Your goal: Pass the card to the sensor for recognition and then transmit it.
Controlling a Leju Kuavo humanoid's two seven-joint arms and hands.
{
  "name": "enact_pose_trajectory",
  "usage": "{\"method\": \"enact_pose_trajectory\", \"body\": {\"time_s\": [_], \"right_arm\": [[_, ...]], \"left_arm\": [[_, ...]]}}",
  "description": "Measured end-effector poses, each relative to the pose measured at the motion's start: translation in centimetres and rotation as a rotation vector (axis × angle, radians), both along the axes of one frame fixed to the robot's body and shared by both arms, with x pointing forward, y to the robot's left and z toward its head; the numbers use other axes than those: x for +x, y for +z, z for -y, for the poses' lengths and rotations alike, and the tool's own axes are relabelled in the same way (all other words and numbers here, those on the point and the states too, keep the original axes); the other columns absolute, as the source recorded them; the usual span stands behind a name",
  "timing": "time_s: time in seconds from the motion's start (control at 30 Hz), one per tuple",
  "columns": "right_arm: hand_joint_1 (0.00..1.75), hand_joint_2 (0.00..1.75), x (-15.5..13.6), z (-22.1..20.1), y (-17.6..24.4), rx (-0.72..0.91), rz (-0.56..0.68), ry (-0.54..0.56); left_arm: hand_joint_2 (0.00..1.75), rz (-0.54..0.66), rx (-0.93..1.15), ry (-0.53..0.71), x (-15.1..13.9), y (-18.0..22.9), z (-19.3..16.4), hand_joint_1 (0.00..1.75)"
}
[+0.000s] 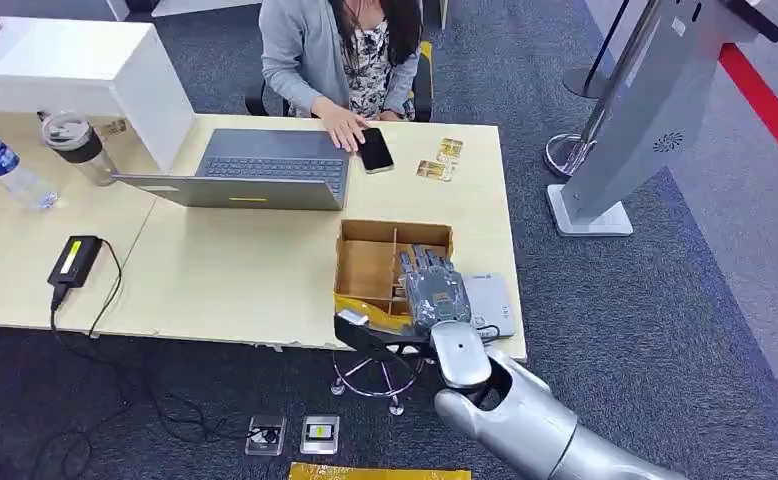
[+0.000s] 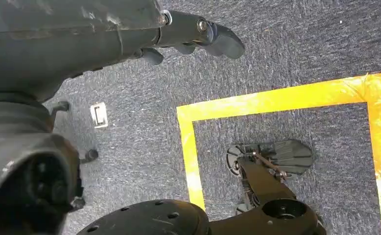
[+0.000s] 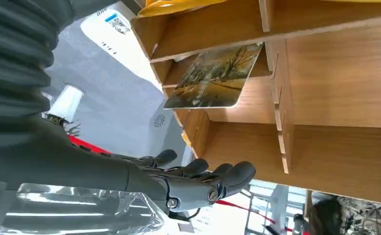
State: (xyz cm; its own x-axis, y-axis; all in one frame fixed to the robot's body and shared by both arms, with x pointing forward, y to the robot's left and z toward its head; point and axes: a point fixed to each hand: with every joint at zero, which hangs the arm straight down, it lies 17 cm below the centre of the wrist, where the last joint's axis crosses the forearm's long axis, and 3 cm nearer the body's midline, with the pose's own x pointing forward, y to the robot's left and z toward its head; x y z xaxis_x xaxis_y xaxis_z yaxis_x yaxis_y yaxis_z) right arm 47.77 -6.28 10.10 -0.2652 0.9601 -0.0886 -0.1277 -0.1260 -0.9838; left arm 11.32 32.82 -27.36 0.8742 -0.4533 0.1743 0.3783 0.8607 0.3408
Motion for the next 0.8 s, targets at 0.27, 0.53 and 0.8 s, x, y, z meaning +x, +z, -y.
{"method": "enact_pose_trajectory", "body": {"time_s": [0.27,0.53,0.8], "right_arm": [[0.0,1.75,-0.04,-0.01,-0.09,0.003,-0.005,0.0],[0.0,1.75,-0.08,-0.05,-0.36,0.002,-0.012,-0.001],[0.0,1.75,-0.05,0.15,-0.76,-0.006,-0.017,-0.005]], "left_arm": [[0.0,-0.002,0.001,0.003,-0.04,-0.01,-0.04,0.0],[0.0,-0.002,0.002,0.005,-0.03,0.0,-0.06,0.0],[0.0,-0.002,0.003,0.002,-0.03,0.0,-0.07,0.0]]}}
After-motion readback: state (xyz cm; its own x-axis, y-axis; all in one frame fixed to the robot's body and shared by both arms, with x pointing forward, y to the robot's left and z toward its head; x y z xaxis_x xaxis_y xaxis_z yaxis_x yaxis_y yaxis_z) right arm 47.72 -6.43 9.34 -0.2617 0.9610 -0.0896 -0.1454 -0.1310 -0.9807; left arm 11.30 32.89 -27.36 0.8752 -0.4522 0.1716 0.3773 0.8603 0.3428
